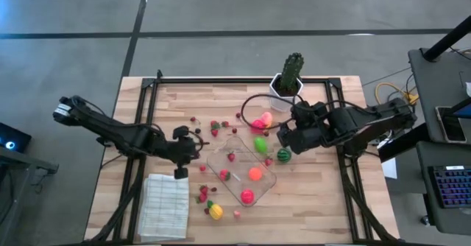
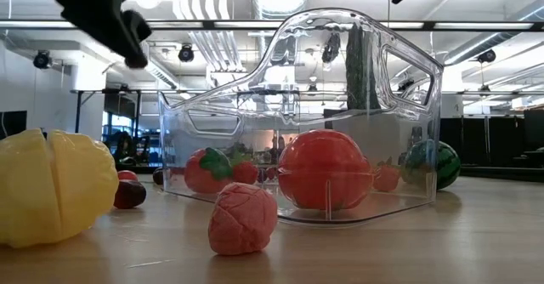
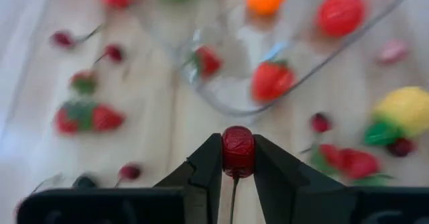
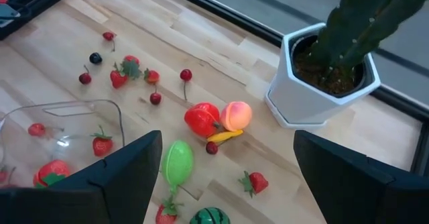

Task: Pick and placing Produce into tupperware
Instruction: Put the red cherry into the transparent bin

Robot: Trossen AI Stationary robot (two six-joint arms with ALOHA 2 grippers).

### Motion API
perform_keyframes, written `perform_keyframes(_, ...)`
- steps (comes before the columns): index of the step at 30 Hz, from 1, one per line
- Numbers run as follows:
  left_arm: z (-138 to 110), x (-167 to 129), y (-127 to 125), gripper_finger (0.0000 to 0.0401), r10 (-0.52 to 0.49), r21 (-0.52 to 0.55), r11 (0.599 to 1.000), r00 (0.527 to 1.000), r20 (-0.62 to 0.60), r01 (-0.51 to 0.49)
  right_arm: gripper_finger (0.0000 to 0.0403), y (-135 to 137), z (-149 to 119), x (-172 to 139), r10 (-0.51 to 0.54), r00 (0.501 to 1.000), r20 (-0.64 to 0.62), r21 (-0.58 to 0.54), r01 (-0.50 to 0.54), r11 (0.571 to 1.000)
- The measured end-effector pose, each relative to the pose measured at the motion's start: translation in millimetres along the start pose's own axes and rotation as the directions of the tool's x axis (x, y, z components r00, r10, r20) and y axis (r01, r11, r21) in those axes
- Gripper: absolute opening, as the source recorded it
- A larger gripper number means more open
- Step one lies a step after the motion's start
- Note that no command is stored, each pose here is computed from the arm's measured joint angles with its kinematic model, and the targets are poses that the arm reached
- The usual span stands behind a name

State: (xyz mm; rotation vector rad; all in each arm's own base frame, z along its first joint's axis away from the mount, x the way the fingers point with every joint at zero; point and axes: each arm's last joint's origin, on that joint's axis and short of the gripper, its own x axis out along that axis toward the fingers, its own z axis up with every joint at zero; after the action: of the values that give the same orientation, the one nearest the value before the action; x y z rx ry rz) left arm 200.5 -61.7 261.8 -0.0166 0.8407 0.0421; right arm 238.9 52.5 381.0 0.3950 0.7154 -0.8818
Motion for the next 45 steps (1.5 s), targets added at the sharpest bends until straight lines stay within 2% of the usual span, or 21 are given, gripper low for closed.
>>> perform_keyframes(11, 41, 38, -16, 0.0066, -0.036, 0.173, 0.985, 0.996, 0.087, 0.020, 0.0329, -9, 4, -4, 0.013, 1.000, -0.008, -0.064, -0.013, 0.998)
perform_keyframes(18, 48, 47, -11, 0.0128, -0.035, 0.100, 0.995, 0.996, 0.077, 0.027, 0.0329, -20, 4, -10, 0.004, 1.000, -0.020, -0.091, -0.006, 0.996)
perform_keyframes(22, 51, 48, -8, 0.0170, -0.024, 0.128, 0.992, 0.994, 0.107, 0.010, 0.0329, -27, 5, -15, 0.000, 1.000, -0.018, -0.092, -0.002, 0.996)
perform_keyframes(25, 51, 46, -4, 0.0183, 0.007, 0.118, 0.993, 0.994, 0.105, -0.019, 0.0329, -32, 4, -17, 0.002, 1.000, -0.013, -0.087, -0.003, 0.996)
perform_keyframes(29, 43, 35, 1, 0.0170, 0.048, 0.016, 0.999, 0.998, 0.047, -0.049, 0.0329, -39, 1, -15, -0.010, 1.000, -0.012, -0.067, 0.009, 0.998)
perform_keyframes(33, 32, 8, 9, 0.0134, 0.086, -0.096, 0.992, 0.996, 0.007, -0.085, 0.0329, -44, 0, -16, 0.015, 1.000, 0.002, -0.056, -0.015, 0.998)
perform_keyframes(37, 24, -27, 19, 0.0097, 0.078, -0.138, 0.988, 0.991, 0.106, -0.063, 0.0329, -45, 4, -28, 0.103, 0.988, 0.112, -0.185, -0.081, 0.979)
perform_keyframes(40, 16, -48, 27, 0.0082, 0.088, -0.186, 0.981, 0.970, 0.227, -0.045, 0.0328, -53, -2, -28, 0.042, 0.974, 0.222, -0.314, 0.030, 0.949)
perform_keyframes(42, 6, -54, 31, 0.0080, 0.092, -0.249, 0.968, 0.946, 0.310, -0.012, 0.0327, -61, -9, -23, 0.027, 0.976, 0.216, -0.310, 0.043, 0.950)
perform_keyframes(45, -13, -48, 35, 0.0080, 0.084, -0.303, 0.952, 0.908, 0.411, 0.049, 0.0327, -73, -26, -10, 0.035, 0.988, 0.149, -0.217, -0.002, 0.976)
